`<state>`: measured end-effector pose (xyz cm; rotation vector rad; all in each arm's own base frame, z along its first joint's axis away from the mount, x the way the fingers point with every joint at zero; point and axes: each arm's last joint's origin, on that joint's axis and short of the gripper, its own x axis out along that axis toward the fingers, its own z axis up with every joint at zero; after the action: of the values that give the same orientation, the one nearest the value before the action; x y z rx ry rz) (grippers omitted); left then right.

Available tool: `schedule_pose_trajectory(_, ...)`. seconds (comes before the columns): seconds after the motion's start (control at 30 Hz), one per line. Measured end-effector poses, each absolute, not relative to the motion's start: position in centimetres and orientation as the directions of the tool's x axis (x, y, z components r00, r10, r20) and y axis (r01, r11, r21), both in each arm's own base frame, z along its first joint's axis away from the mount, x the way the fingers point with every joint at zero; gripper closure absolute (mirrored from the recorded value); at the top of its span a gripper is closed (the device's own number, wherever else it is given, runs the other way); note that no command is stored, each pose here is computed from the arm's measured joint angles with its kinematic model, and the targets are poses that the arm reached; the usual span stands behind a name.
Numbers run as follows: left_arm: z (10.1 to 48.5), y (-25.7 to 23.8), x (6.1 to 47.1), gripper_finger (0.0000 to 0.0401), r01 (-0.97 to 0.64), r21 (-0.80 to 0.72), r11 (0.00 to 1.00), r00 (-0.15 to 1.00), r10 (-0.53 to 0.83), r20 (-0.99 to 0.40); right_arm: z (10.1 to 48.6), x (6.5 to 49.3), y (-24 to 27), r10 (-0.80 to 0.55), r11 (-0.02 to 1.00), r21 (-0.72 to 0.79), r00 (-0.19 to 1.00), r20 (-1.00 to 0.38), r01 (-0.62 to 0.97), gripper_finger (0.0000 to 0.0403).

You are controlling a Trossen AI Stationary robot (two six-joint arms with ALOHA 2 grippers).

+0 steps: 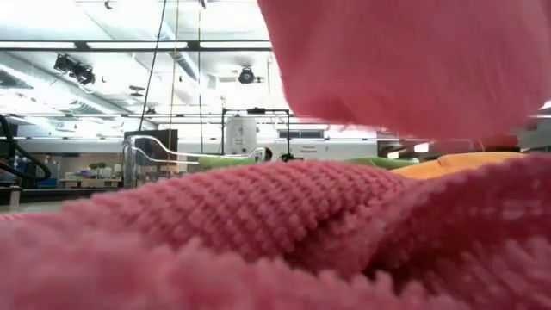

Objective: Fold microfiber towels
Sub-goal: Fold the left pink microfiber towel

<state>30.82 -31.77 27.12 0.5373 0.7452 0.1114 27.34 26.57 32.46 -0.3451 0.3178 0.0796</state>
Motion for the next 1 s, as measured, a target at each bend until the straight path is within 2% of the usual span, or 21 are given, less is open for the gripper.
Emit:
schedule_pose_trajectory(0.27, 29.8, -31.5, 30.6, 0.0199, 0.004, 0.439, 0.899, 0.803, 0.258, -0.536, 35.5, 26.9, 26.9, 0.042, 0.946, -0.293, 0.951, -0.306, -0.136, 0.0383)
schedule_pose_trajectory(0.43, 30.6, -31.5, 30.6, 0.0169, -0.078, 0.433, 0.898, 0.835, 0.296, -0.465, 36.8, 26.5, 27.2, 0.062, 0.953, -0.269, 0.958, -0.280, -0.141, 0.0383)
schedule_pose_trajectory(0.53, 30.6, -31.3, 30.8, 0.0167, -0.107, 0.443, 0.890, 0.837, 0.321, -0.443, 37.6, 26.4, 27.3, 0.070, 0.956, -0.257, 0.962, -0.265, -0.140, 0.0383)
schedule_pose_trajectory(0.7, 31.1, -31.2, 30.8, 0.0185, -0.178, 0.469, 0.865, 0.849, 0.376, -0.371, 38.3, 26.1, 27.6, 0.080, 0.959, -0.246, 0.964, -0.252, -0.144, 0.0383)
schedule_pose_trajectory(0.87, 32.1, -31.0, 30.3, 0.0205, -0.184, 0.464, 0.867, 0.856, 0.373, -0.358, 39.3, 25.6, 27.9, 0.099, 0.955, -0.250, 0.966, -0.238, -0.159, 0.0383)
schedule_pose_trajectory(1.0, 31.9, -30.3, 30.6, 0.0213, -0.177, 0.517, 0.837, 0.842, 0.401, -0.361, 39.6, 25.2, 27.9, 0.094, 0.948, -0.273, 0.961, -0.260, -0.167, 0.0383)
